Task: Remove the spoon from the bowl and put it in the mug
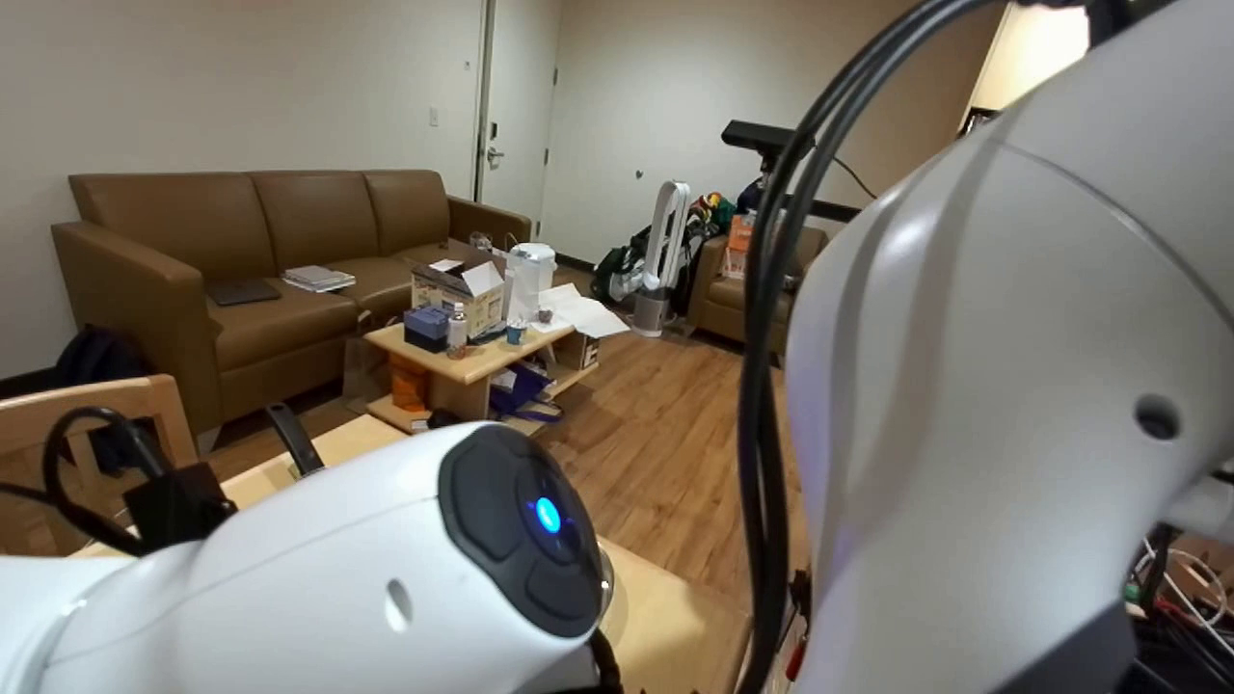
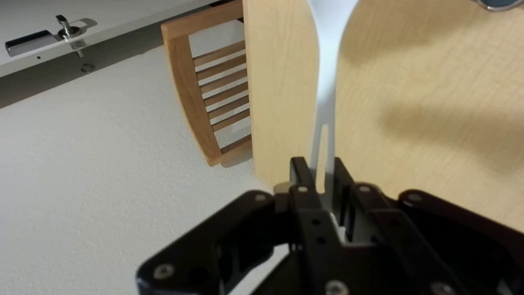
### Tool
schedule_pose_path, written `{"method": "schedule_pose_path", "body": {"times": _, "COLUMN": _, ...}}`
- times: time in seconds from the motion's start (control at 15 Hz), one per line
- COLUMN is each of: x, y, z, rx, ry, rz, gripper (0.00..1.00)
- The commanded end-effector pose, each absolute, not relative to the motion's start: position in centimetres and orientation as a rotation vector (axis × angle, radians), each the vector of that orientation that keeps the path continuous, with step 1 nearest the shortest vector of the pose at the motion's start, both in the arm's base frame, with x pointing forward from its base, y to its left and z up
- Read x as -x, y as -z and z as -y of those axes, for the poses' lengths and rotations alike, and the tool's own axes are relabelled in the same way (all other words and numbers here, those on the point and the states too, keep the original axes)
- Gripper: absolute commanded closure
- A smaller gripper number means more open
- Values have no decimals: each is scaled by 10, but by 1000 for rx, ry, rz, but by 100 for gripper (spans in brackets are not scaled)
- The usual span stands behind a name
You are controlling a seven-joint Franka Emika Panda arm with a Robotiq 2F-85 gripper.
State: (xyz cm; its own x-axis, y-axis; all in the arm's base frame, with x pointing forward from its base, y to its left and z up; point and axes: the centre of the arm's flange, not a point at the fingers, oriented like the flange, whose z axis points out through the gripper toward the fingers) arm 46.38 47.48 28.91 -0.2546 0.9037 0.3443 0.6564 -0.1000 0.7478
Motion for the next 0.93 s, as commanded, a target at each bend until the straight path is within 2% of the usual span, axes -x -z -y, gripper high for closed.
{"method": "schedule_pose_path", "body": {"times": 0.0, "x": -465, "y": -293, "z": -464, "rx": -1872, "ry": -1430, "rz": -1847, "gripper": 96}}
{"method": "schedule_pose_path", "body": {"times": 0.27, "x": -440, "y": -317, "z": -441, "rx": -2062, "ry": -1537, "rz": -1592, "gripper": 96}}
{"method": "schedule_pose_path", "body": {"times": 0.53, "x": -410, "y": -337, "z": -420, "rx": -2203, "ry": -1516, "rz": -1293, "gripper": 96}}
{"method": "schedule_pose_path", "body": {"times": 0.67, "x": -405, "y": -335, "z": -428, "rx": -2183, "ry": -1487, "rz": -1301, "gripper": 96}}
{"method": "schedule_pose_path", "body": {"times": 0.73, "x": -442, "y": -353, "z": -439, "rx": -2188, "ry": -1504, "rz": -1324, "gripper": 85}}
{"method": "schedule_pose_path", "body": {"times": 0.87, "x": -422, "y": -344, "z": -439, "rx": -2189, "ry": -1480, "rz": -1333, "gripper": 85}}
